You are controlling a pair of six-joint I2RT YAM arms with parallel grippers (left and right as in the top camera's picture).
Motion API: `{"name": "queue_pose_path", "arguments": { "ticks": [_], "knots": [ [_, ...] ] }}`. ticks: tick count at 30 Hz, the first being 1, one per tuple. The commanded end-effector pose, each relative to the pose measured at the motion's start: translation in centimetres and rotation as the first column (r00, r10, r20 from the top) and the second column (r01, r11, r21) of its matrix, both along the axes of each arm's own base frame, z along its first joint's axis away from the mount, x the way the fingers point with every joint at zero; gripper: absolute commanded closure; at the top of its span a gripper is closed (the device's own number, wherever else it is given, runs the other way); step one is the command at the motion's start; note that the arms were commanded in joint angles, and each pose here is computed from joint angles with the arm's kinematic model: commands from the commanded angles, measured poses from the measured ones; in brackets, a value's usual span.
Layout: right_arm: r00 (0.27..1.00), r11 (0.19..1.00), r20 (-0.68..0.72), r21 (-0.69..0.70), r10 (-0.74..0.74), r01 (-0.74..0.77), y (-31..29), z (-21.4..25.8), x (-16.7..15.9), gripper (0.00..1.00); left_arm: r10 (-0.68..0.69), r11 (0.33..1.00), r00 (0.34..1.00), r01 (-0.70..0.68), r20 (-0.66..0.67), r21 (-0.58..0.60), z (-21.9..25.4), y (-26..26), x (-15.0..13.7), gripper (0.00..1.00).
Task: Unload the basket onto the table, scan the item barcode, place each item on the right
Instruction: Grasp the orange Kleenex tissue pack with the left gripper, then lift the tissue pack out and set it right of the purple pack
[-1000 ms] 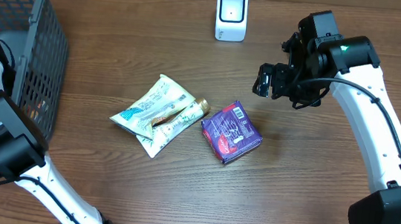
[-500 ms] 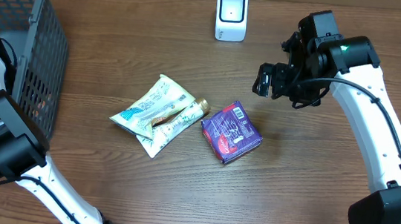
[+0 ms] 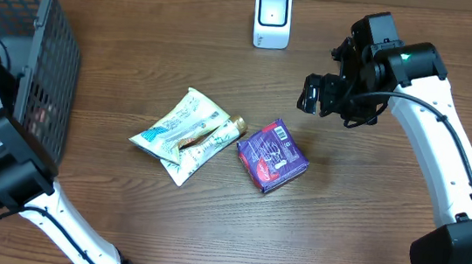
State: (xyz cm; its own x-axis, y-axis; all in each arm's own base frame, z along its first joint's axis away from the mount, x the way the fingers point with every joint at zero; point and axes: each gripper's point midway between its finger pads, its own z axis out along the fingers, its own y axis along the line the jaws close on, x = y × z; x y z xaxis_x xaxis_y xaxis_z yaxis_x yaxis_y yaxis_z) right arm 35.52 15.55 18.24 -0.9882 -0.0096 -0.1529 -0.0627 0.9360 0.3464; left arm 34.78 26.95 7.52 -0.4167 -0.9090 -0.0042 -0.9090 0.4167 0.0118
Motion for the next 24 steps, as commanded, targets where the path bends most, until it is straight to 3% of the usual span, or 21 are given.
{"name": "queue_pose_path", "arguments": {
  "ticks": [1,6,11,12,14,24],
  "knots": [
    [1.000,1.000,0.008,0.007,0.005,-0.005,0.2,0.2,0.0,0.00,-0.009,0.996,0.996,0.001,0.090,0.086,4.8,1.7,1.8,0.41],
    [1.000,1.000,0.008,0.007,0.005,-0.005,0.2,0.2,0.0,0.00,-0.018,0.990,0.981,-0.010,0.194,0.144,11.5,2.1,2.5,0.41],
    [1.000,1.000,0.009,0.007,0.005,-0.005,0.2,0.2,0.0,0.00,-0.039,0.995,0.953,0.010,0.300,0.098,16.3,-0.3,2.6,0.43],
    [1.000,1.000,0.009,0.007,0.005,-0.005,0.2,0.2,0.0,0.00,-0.096,0.994,0.932,0.071,0.350,0.085,17.2,-1.2,3.3,0.46],
    [1.000,1.000,0.007,0.007,0.005,-0.005,0.2,0.2,0.0,0.00,-0.127,0.992,0.895,0.117,0.427,0.049,18.8,-2.9,4.0,0.43],
    [1.000,1.000,-0.002,0.004,0.005,-0.005,0.1,0.2,-0.3,0.00,-0.173,0.983,0.796,0.174,0.579,0.056,25.1,-7.0,3.6,0.42]
  ]
}}
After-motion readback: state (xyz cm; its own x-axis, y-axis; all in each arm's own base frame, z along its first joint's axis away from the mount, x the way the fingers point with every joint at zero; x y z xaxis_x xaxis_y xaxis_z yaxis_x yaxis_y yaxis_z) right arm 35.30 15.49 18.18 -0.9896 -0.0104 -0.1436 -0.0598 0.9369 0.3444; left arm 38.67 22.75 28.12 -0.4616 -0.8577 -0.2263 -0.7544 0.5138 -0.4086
